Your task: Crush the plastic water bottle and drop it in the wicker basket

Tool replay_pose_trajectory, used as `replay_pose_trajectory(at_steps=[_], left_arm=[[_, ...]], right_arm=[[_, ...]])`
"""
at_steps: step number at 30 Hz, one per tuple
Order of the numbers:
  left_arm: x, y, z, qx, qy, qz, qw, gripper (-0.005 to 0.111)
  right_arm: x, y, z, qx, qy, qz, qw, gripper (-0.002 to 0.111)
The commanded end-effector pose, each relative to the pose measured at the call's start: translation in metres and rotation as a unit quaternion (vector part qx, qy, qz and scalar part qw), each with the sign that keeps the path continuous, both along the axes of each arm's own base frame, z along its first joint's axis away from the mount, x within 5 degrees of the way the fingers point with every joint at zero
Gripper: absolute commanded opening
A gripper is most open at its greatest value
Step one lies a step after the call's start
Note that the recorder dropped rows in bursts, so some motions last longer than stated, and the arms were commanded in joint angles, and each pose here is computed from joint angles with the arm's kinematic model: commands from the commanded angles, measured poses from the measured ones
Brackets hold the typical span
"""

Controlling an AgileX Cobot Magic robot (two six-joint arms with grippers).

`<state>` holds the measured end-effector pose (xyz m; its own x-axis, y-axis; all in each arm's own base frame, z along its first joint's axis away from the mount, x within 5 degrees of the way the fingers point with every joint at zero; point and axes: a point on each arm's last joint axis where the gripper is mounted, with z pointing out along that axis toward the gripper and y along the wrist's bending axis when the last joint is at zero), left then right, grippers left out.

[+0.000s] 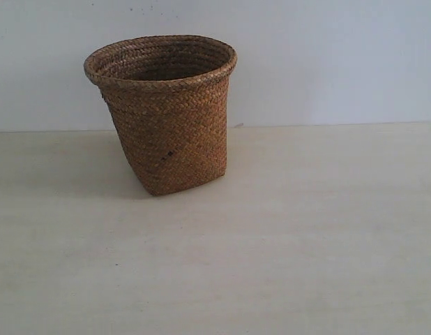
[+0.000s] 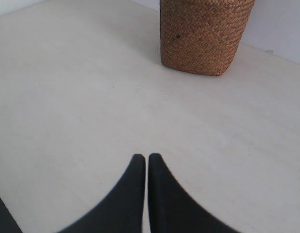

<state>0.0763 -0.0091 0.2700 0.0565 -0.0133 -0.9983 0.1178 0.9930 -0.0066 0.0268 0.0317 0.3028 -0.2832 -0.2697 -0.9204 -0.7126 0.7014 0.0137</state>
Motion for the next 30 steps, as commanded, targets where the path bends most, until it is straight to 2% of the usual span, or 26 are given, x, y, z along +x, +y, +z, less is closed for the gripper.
replay_pose_trajectory(at_steps=[1, 6, 13, 23, 24, 26, 29, 30], left_arm=[[-0.008, 0.002, -0.017, -0.057, -0.004, 0.003, 0.998, 0.087], [-0.018, 0.003, -0.017, -0.070, -0.037, 0.000, 0.997, 0.087], [-0.030, 0.004, -0.012, -0.056, -0.084, -0.001, 0.995, 0.087], [-0.030, 0.005, -0.014, -0.056, -0.071, 0.010, 0.996, 0.084], [-0.029, 0.006, -0.016, -0.052, -0.065, 0.016, 0.996, 0.080], [-0.029, 0.008, -0.018, -0.054, -0.053, 0.024, 0.997, 0.062], [-0.028, 0.009, -0.019, -0.054, -0.046, 0.030, 0.997, 0.026], [-0.028, 0.009, -0.020, -0.054, -0.043, 0.032, 0.997, 0.008]], right_arm=[[-0.001, 0.000, 0.000, 0.006, -0.003, 0.000, 1.000, 0.000], [-0.001, 0.000, 0.000, 0.006, -0.003, 0.000, 1.000, 0.000], [-0.001, 0.000, 0.000, 0.006, -0.002, 0.000, 1.000, 0.000], [-0.001, 0.000, 0.000, 0.006, -0.002, 0.000, 1.000, 0.000], [-0.001, 0.000, 0.000, 0.006, -0.002, 0.000, 1.000, 0.000], [-0.001, 0.000, 0.000, 0.006, -0.002, 0.000, 1.000, 0.000], [-0.001, 0.000, 0.000, 0.006, -0.002, 0.000, 1.000, 0.000], [-0.001, 0.000, 0.000, 0.006, -0.002, 0.000, 1.000, 0.000]])
